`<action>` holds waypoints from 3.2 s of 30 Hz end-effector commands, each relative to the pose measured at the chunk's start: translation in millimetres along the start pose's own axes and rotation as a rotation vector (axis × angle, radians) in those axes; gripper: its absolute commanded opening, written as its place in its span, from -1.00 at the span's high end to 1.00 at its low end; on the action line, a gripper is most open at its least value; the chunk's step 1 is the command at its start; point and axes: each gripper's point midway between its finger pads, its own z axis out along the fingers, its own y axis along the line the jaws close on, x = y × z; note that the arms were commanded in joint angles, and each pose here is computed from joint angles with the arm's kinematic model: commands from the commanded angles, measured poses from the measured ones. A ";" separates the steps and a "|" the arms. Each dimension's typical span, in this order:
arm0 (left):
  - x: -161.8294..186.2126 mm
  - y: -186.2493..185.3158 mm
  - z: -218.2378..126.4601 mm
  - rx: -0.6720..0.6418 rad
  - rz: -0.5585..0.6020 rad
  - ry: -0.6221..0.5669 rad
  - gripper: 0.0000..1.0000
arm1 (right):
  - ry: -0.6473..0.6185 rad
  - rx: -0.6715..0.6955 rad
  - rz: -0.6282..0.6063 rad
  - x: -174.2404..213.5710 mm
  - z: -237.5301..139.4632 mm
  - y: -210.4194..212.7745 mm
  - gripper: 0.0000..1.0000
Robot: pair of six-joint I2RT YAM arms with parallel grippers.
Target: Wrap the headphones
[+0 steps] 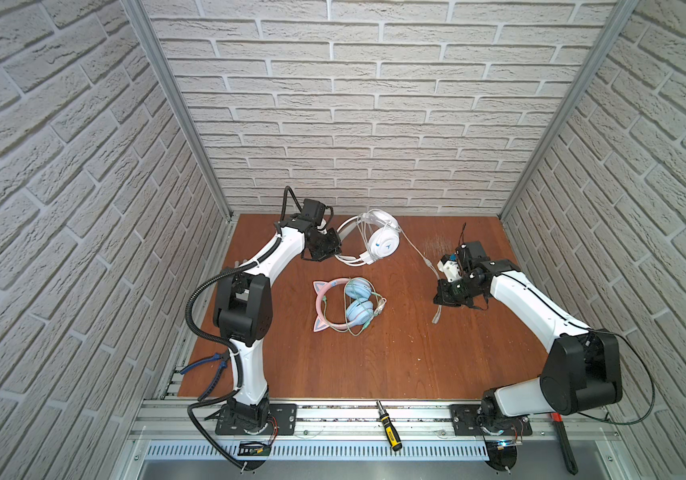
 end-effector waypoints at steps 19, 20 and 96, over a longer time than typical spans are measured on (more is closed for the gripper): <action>3.7 -17.0 -23.3 0.142 0.229 0.051 1.00 | -0.051 0.047 0.038 -18.2 -23.5 -31.2 0.89; 2.6 -18.2 -23.1 0.152 0.221 0.049 1.00 | -0.033 0.039 0.040 -15.2 -19.1 -30.8 0.89; 5.6 -29.5 63.6 -0.317 0.248 -0.016 1.00 | -0.104 -0.232 -0.854 -39.6 -56.4 205.5 0.89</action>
